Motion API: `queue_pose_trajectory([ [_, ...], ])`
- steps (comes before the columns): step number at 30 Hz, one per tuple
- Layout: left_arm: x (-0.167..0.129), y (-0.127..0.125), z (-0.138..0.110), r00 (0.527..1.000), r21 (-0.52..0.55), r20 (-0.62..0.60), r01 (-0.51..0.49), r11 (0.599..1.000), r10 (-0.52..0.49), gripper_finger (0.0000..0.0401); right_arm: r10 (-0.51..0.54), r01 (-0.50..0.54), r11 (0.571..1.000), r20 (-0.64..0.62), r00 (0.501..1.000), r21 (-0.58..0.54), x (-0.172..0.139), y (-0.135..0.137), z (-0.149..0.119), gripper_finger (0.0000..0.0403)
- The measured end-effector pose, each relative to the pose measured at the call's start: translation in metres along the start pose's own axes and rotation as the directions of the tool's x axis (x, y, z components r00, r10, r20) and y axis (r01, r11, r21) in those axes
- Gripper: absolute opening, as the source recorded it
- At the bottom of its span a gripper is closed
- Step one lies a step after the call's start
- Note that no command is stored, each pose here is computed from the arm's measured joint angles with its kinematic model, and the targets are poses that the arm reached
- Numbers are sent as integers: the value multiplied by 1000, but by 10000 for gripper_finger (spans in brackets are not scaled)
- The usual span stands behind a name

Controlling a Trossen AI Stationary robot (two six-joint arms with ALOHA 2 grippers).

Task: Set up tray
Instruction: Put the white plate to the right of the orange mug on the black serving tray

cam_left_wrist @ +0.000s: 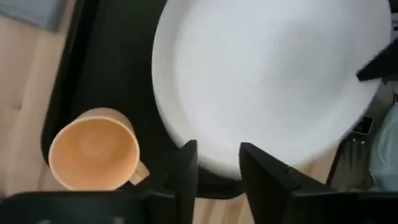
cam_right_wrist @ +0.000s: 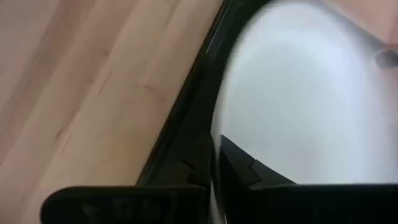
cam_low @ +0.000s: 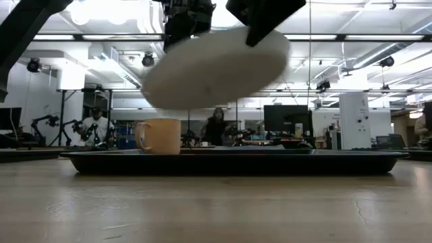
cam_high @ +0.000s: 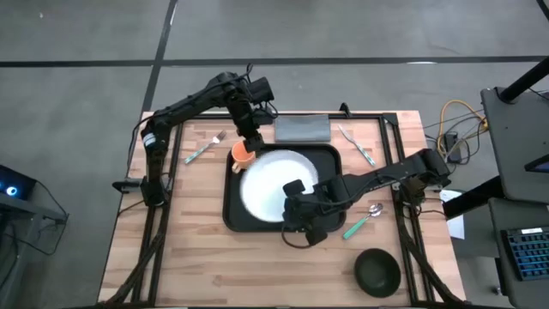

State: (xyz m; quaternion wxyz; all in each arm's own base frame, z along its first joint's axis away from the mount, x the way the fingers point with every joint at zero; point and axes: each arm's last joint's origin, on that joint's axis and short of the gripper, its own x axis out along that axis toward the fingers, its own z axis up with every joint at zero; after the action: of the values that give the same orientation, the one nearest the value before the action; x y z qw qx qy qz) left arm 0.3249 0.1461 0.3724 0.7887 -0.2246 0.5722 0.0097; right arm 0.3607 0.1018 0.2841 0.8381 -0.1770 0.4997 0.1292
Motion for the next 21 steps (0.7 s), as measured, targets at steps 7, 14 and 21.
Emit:
queue_pose_trajectory([
  [7,-35,-14,-20,995,15,94,-20,1000,19,136,-140,140,990,-90,986,-1,18,-1,-18,7],
  [14,-94,-40,-66,964,65,263,-49,997,30,136,-166,175,981,-102,981,84,42,2,-38,8],
  [21,-146,-63,-122,881,40,460,-143,989,109,136,-248,255,952,-59,967,168,58,8,-51,8],
])
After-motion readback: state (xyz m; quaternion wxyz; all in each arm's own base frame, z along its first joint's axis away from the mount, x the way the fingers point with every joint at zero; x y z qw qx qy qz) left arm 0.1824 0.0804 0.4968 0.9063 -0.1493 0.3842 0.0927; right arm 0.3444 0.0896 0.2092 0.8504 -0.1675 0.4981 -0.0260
